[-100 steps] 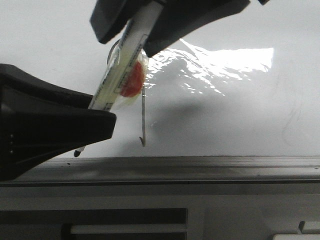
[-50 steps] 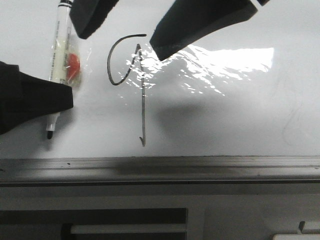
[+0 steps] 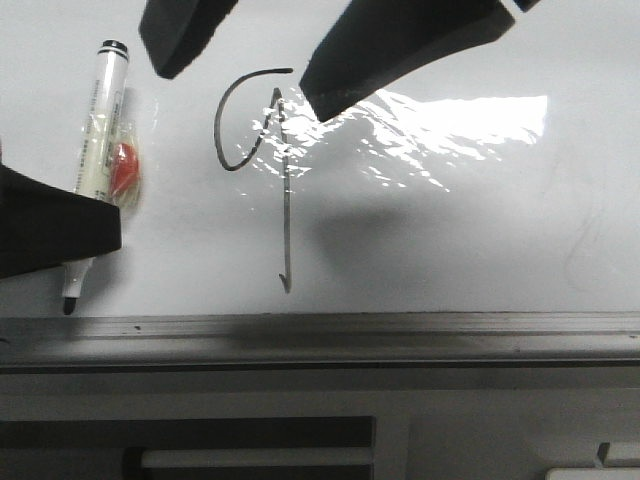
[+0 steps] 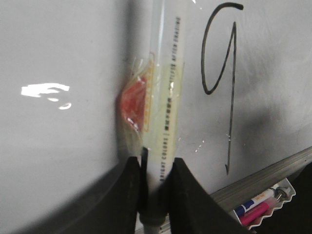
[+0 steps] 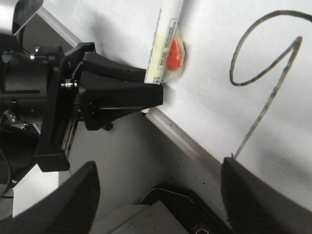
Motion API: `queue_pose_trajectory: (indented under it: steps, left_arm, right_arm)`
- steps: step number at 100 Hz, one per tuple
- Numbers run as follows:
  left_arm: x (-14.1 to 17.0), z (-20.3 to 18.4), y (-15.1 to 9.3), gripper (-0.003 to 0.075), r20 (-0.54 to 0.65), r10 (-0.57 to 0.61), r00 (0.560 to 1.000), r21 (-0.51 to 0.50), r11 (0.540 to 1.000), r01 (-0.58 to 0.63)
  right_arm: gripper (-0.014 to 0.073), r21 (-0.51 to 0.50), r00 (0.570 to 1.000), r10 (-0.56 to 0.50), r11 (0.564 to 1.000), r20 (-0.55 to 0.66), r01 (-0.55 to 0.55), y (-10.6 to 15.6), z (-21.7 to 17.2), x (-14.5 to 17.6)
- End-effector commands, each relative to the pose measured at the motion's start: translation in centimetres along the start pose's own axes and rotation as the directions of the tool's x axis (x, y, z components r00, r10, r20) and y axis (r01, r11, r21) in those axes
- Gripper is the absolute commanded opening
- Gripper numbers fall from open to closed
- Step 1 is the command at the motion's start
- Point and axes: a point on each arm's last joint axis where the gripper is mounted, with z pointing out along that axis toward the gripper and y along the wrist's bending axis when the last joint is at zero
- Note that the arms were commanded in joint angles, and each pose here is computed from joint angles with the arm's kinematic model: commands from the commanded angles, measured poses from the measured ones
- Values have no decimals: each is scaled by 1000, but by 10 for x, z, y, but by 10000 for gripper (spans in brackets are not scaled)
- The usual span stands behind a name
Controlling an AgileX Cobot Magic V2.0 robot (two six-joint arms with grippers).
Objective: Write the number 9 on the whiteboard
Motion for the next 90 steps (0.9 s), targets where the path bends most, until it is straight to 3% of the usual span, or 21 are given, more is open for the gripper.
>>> queue_pose_trajectory:
  steps: [1,40,47,55,64,79,90]
  left_arm:
    - [-14,0,-8,-20,85,-22,996,46,999,18]
    - [-12,5,-3,-7,83,-87,993,5,996,87]
    - [-11,6,-2,66,77,-84,994,1,996,84]
    - [-11,6,-2,227,81,-84,993,3,996,84]
    - [-13,6,-3,333,110,-84,990,18,996,82]
    - [-16,5,-4,351,130,-84,988,28,996,81]
    - [-15,5,-5,351,126,-78,989,31,997,74]
  right_arm:
    - [459,-19,995,-1,1000,99,3,5,-12,-14]
    - [459,-20,996,1,1000,88,1,5,-12,-13]
    - [459,-20,996,1,1000,88,1,5,-12,-13]
    - [459,-20,997,0,1000,77,1,5,-12,-12]
    - [459,-21,997,2,1000,75,0,5,-12,-12]
    - [442,-20,997,0,1000,81,1,5,-12,-12]
    - [361,-3,996,-25,1000,91,25,4,-13,-13]
